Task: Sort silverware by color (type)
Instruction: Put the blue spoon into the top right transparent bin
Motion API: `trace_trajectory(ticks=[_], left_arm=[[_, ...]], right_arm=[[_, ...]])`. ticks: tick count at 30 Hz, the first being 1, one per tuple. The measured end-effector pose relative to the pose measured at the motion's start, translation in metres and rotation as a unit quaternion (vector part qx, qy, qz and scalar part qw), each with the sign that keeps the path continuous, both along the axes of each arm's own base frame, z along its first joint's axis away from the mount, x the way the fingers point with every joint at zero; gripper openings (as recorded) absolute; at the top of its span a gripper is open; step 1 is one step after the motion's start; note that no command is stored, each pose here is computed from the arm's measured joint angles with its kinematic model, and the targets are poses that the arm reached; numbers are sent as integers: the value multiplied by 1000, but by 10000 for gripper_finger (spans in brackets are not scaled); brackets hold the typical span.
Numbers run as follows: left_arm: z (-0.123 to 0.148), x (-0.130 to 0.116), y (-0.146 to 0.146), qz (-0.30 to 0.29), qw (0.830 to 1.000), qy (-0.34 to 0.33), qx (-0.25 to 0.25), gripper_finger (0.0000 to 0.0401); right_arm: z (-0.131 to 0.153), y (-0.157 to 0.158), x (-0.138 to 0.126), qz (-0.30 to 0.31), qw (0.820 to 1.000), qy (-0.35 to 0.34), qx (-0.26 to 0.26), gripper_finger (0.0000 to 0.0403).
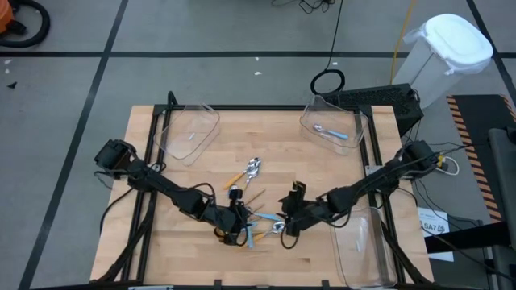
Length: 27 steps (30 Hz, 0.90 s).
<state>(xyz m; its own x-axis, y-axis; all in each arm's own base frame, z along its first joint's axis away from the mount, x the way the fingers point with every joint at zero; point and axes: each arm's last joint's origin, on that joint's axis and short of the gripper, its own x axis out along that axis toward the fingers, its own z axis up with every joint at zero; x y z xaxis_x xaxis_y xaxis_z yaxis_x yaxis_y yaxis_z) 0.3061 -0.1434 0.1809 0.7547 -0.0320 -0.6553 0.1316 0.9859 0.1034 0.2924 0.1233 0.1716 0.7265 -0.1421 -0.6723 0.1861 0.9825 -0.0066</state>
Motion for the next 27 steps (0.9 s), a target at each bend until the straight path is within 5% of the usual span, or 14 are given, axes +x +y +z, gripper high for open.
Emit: trace_trajectory(ticks=[8, 14, 27], left_arm=[[29, -32, -7, -9, 999, -27, 31, 174], [14, -53, -2, -12, 999, -45, 24, 175], [10, -52, 2, 1, 997, -73, 5, 175]], right_arm=[[-25, -5, 20, 7, 999, 3, 52, 205], [-41, -11, 26, -7, 998, 15, 54, 205], [-46, -10, 28, 9, 996, 23, 80, 205]])
